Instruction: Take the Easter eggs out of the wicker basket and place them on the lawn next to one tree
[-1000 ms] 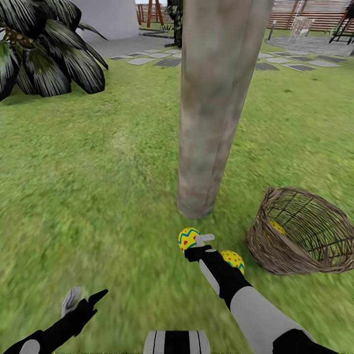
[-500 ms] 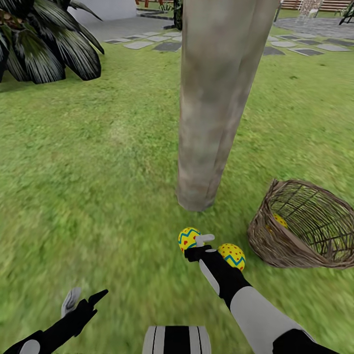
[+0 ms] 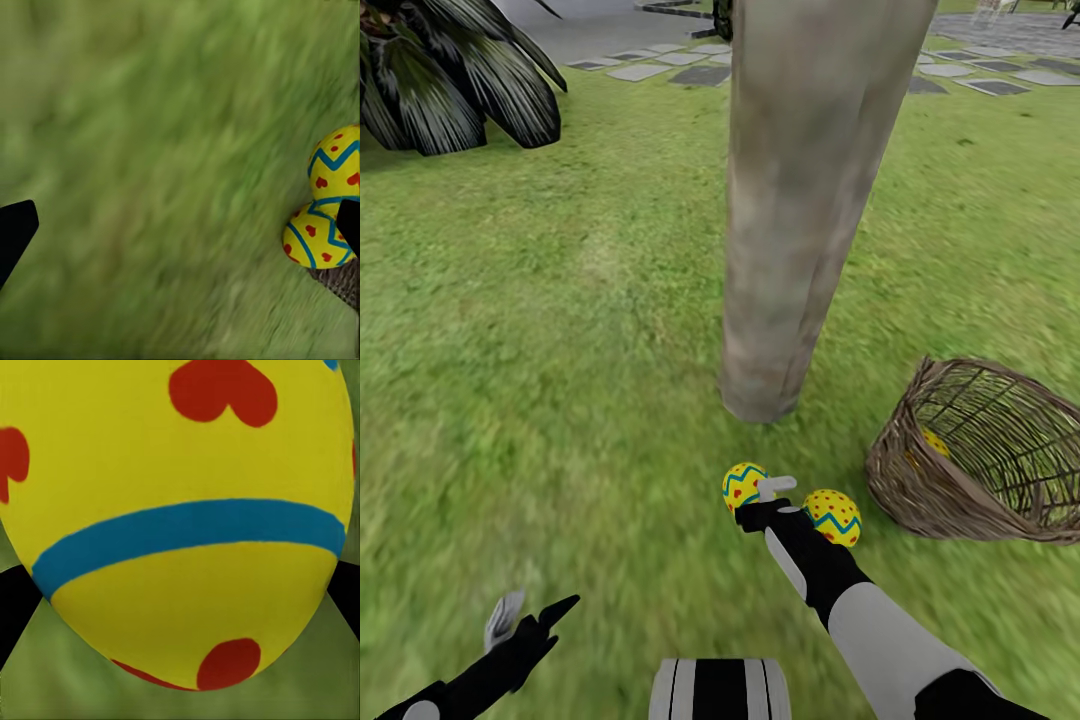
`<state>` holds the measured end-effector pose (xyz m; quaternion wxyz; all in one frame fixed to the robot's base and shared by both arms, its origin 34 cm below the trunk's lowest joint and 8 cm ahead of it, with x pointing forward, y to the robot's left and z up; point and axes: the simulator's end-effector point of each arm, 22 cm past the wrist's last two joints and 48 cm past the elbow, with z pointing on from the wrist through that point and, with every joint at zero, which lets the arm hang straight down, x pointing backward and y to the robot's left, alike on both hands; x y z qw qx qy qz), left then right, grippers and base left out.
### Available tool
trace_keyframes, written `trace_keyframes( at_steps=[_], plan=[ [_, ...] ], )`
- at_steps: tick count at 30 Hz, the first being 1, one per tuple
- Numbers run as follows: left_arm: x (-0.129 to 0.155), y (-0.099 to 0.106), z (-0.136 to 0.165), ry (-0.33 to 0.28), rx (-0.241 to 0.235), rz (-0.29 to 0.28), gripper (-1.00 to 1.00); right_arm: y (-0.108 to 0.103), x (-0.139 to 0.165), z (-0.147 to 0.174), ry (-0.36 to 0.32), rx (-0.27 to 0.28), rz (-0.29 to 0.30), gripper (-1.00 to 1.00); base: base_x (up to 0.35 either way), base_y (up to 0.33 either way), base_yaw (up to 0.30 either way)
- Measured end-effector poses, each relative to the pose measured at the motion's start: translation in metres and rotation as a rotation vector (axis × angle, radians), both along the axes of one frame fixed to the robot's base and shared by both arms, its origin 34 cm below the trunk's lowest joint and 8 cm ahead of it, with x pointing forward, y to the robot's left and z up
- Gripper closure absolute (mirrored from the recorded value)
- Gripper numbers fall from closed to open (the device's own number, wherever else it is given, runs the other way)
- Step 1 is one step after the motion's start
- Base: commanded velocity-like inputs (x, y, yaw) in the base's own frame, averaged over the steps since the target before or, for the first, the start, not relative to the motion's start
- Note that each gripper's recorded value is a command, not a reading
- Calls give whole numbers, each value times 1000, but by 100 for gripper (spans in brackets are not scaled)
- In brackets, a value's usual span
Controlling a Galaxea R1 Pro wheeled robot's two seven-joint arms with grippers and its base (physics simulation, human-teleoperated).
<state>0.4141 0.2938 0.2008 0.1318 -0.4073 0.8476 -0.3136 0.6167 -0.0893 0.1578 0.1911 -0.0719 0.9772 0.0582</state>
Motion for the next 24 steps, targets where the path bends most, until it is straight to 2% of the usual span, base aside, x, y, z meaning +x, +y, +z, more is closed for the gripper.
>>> trace_keyframes(
  at_steps=[8, 18, 24],
  plan=[
    [-8, -2, -3, 6, -20, 16, -100, 0, 0, 0, -1, 0, 0, 100, 207, 182, 0],
    [-21, 0, -11, 41, -22, 25, -100, 0, 0, 0, -1, 0, 0, 100, 72, 15, 0],
    [-20, 4, -10, 39, -27, 33, -100, 0, -1, -2, 3, 0, 0, 100, 20, 0, 0]
  ],
)
